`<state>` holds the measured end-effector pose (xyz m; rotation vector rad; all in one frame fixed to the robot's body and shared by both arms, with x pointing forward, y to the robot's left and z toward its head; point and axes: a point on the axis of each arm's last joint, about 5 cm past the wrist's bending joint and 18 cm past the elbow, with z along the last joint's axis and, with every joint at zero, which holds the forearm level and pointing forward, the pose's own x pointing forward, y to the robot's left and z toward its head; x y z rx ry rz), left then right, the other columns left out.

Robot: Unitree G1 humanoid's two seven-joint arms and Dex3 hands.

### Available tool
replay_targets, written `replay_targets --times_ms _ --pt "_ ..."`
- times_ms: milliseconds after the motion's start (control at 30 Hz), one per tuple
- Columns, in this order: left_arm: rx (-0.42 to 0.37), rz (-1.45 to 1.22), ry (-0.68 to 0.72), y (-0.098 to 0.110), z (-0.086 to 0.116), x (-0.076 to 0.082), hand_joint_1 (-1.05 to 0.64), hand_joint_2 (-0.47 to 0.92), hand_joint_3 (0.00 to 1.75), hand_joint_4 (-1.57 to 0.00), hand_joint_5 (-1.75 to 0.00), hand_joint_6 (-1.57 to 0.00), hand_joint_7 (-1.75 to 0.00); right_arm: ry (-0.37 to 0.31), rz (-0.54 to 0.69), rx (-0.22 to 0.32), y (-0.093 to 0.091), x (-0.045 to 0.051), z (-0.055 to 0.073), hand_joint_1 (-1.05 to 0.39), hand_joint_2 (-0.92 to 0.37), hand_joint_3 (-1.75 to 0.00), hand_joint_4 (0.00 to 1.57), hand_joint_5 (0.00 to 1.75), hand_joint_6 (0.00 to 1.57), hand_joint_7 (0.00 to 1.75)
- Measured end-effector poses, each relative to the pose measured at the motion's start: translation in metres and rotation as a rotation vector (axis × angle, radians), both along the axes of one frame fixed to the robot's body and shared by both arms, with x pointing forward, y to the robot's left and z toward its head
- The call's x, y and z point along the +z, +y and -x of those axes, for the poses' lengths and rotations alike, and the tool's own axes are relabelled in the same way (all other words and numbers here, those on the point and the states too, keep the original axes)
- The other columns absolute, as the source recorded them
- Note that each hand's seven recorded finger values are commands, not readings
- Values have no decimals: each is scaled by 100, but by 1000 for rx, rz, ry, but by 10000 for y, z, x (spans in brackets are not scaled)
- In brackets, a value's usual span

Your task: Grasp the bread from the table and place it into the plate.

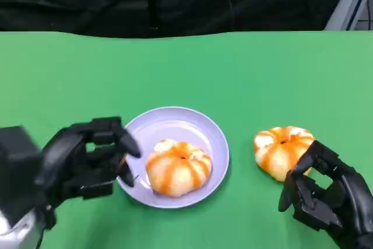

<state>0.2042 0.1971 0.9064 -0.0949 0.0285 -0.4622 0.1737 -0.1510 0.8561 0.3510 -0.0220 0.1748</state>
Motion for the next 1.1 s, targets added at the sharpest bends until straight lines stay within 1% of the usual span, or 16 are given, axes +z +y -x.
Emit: replay_targets --times_ms 100,200,333,500,667,800,900,1100 --pt "-10 83 54 102 104 -78 9 71 117 -92 -175 -74 -174 0 1 -2 -2 -1 -2 -14 -64 -102 83 175 65 166" --pt "-7 114 85 156 180 -135 9 71 118 -87 -175 -72 -175 2 0 0 0 -4 -4 -13 -64 -102 83 175 65 166" --pt "28 149 138 232 272 -214 9 64 134 -86 -175 -71 -175 -1 1 1 -1 -1 -10 -15 -63 -101 83 175 64 167" --pt "66 177 192 256 306 -321 9 61 138 -85 -175 -67 -175 -1 0 8 3 -21 -15 -14 -62 -103 84 175 65 166" --pt "115 187 219 254 305 -332 7 60 141 -84 -175 -67 -175 -1 0 7 5 -21 -15 -13 -63 -104 84 175 65 166" --pt "121 187 230 249 306 -336 7 60 140 -85 -175 -68 -175 5 0 -1 7 -13 -18 -12 -63 -104 83 175 64 166" --pt "125 183 230 247 305 -334 7 60 139 -85 -175 -68 -175 3 0 1 8 -12 -18 -14 -62 -103 83 175 64 167" --pt "128 181 228 227 303 -331 5 58 139 -85 -175 -69 -175 0 -3 9 7 -12 -15 -13 -64 -103 83 175 63 167"
